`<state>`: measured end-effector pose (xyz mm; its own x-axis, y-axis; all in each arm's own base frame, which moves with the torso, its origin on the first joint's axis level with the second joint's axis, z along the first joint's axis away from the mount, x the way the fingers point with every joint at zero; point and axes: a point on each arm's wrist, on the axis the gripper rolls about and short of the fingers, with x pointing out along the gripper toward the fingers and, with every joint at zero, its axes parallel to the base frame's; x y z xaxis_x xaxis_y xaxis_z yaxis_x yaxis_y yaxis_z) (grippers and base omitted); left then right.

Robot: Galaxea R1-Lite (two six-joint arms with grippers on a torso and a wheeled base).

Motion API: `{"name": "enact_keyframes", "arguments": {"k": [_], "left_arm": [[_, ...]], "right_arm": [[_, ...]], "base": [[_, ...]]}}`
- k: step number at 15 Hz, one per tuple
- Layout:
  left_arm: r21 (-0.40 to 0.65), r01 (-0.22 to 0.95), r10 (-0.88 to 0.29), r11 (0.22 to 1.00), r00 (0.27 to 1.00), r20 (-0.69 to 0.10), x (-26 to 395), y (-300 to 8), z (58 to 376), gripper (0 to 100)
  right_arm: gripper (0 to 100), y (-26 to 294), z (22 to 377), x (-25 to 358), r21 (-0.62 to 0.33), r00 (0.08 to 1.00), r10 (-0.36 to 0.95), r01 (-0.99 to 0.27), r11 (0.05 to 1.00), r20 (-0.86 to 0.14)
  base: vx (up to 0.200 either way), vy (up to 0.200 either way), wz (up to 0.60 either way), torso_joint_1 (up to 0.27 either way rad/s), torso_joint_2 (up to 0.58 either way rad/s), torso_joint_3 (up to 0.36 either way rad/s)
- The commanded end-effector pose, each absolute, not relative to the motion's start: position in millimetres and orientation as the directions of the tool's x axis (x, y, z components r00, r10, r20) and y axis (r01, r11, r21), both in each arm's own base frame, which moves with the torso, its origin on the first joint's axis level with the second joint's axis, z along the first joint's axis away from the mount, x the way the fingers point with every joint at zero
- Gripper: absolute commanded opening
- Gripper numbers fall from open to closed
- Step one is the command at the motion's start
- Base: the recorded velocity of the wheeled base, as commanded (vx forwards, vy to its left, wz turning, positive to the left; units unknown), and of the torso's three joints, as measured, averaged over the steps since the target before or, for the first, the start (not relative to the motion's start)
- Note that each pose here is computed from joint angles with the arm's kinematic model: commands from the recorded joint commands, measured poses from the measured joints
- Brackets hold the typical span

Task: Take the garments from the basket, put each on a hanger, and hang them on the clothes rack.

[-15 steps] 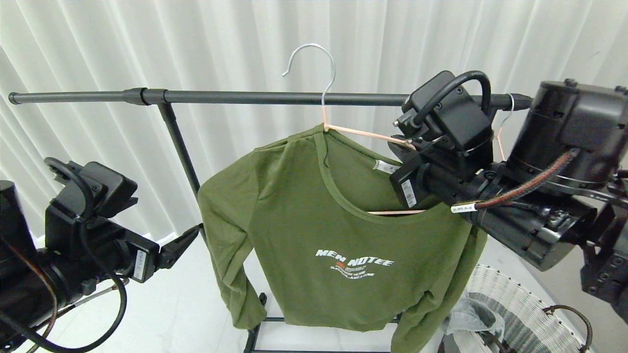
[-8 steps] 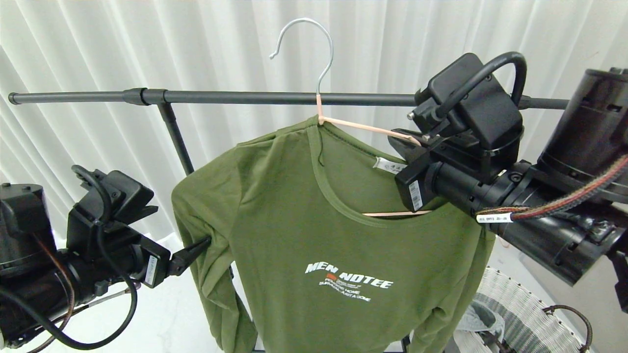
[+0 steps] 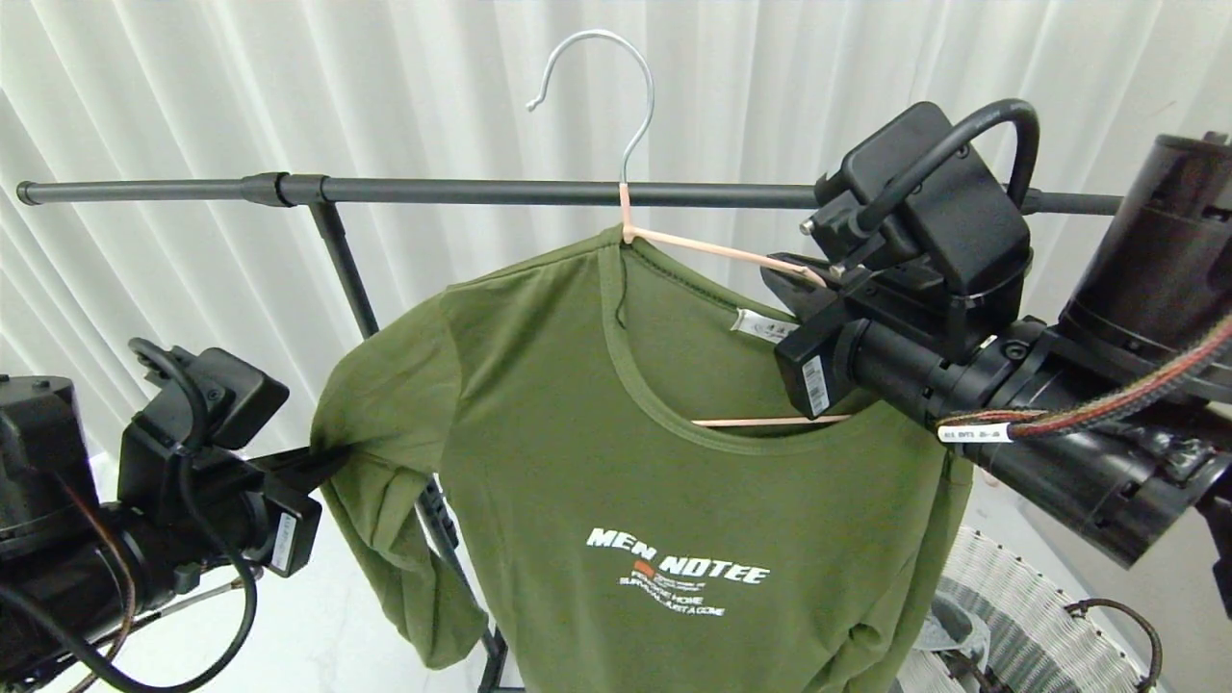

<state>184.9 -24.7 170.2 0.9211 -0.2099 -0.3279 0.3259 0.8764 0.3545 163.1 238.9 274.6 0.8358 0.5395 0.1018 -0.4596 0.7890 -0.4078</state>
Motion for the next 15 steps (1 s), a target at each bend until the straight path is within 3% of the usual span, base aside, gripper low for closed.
{"name": "enact_keyframes", "arguments": {"k": [1,4,8,11,12,15], "left_arm": [[0.358,0.287,-0.179,0.888,0.935,-0.306,182,-18,174,0],[0.366,0.244,-0.152,0.898,0.953,-0.263,171,-12,181,0],[0.376,0.167,-0.057,0.911,0.956,-0.287,167,1,174,0],[0.38,0.172,-0.063,0.909,0.957,-0.282,164,0,174,0],[0.378,0.185,-0.078,0.907,0.957,-0.281,162,-2,174,100],[0.378,0.209,-0.104,0.902,0.955,-0.279,159,-7,173,100]], "right_arm": [[0,236,272,168,-0.411,0.851,0.517,-0.44,0.798,0.093],[0,226,269,180,-0.409,0.893,0.442,-0.375,0.832,0.082],[0,215,274,189,-0.401,0.913,0.396,-0.328,0.855,0.097],[0,211,275,189,-0.397,0.917,0.387,-0.319,0.861,0.102],[0,212,275,190,-0.398,0.917,0.387,-0.319,0.86,0.101],[0,213,274,190,-0.4,0.917,0.386,-0.318,0.859,0.098]], "base": [[0.0,0.0,0.0,0.0,0.0,0.0],[0.0,0.0,0.0,0.0,0.0,0.0],[0.0,0.0,0.0,0.0,0.0,0.0],[0.0,0.0,0.0,0.0,0.0,0.0],[0.0,0.0,0.0,0.0,0.0,0.0],[0.0,0.0,0.0,0.0,0.0,0.0]]}}
